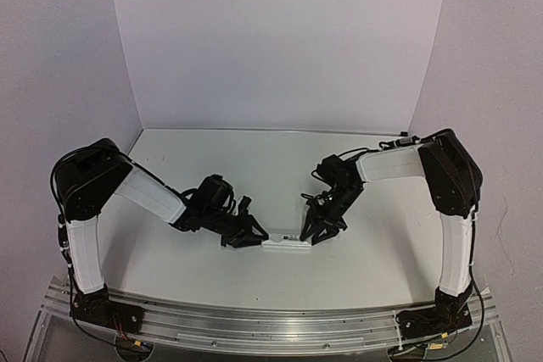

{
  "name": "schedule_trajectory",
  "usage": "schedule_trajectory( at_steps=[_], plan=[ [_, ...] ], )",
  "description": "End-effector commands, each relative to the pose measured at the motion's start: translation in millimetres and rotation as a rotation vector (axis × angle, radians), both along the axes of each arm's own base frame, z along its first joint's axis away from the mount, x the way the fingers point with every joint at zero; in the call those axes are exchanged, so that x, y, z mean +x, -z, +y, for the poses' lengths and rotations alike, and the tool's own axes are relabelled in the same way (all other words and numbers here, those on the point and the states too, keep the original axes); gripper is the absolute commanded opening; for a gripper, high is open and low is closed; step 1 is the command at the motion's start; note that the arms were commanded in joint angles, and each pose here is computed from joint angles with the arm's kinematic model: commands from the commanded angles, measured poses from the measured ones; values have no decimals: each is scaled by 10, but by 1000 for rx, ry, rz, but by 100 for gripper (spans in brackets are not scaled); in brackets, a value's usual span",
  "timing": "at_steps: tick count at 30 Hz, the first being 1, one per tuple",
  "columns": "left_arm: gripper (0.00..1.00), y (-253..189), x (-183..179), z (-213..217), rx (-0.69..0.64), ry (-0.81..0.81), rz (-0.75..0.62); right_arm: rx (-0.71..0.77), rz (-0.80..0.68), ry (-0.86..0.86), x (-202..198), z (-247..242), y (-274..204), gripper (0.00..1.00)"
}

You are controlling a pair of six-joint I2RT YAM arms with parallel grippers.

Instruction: Load the batteries into the remote control

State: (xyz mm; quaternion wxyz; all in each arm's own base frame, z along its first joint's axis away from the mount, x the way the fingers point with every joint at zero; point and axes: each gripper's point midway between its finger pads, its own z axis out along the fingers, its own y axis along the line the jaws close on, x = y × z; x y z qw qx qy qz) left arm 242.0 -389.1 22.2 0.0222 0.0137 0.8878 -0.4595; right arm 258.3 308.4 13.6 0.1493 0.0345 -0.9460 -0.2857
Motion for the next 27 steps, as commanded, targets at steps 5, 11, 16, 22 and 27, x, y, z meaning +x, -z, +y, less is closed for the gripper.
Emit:
schedule_trajectory(
  at_steps=[5, 11, 16, 22, 27],
  plan=[
    [30, 314, -63, 33, 99, -6, 83, -107, -6, -44, -122, -130, 331, 32],
    [32, 90, 76, 38, 119, -26, -5, -15, -227, -74, 228, 34, -331, 50],
    [68, -342, 356, 169, 209, -103, -167, 96, -548, -237, 415, 57, -1094, 79],
    [99, -728, 499, 454, 292, -207, -294, 360, -804, -813, -111, 70, -1101, 89],
    [100, -826, 454, 789, 350, -306, -326, 273, -920, -1081, -94, 148, -744, 91]
  ],
)
